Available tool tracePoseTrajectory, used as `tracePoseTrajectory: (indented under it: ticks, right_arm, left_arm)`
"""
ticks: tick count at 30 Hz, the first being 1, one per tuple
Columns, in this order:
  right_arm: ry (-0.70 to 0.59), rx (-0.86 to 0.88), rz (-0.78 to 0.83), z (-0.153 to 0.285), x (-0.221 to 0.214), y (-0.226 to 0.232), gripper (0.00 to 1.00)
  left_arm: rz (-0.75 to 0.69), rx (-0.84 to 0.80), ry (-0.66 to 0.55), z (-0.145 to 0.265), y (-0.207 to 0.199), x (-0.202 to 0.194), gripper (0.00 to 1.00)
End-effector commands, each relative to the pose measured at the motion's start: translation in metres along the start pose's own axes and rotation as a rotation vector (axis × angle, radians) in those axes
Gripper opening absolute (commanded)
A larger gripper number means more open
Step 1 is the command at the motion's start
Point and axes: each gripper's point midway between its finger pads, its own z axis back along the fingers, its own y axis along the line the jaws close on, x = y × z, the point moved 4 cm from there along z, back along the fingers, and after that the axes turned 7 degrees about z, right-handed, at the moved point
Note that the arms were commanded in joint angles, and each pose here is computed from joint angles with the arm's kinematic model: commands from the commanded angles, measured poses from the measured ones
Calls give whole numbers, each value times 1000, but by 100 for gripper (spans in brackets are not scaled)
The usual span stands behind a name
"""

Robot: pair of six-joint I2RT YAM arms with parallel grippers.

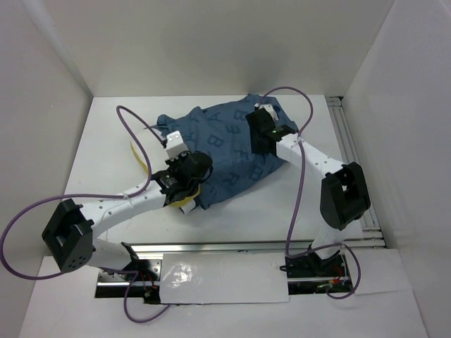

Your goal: Put the pillow into the pillowcase

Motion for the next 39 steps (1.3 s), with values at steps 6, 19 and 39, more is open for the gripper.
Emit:
tracePoseTrajectory:
  ticks: [6,19,39]
  right_arm:
    - [-116,7,-37,30,32,5,51]
    - [-148,52,-28,12,47,21,65]
    - [-289,271,162,63,78,103,0]
  left_arm:
    - [132,-18,-116,7,-21,27,0]
    - [117,0,-106,5,-13,20,0]
    - [147,-64,-113,7,-39,24,0]
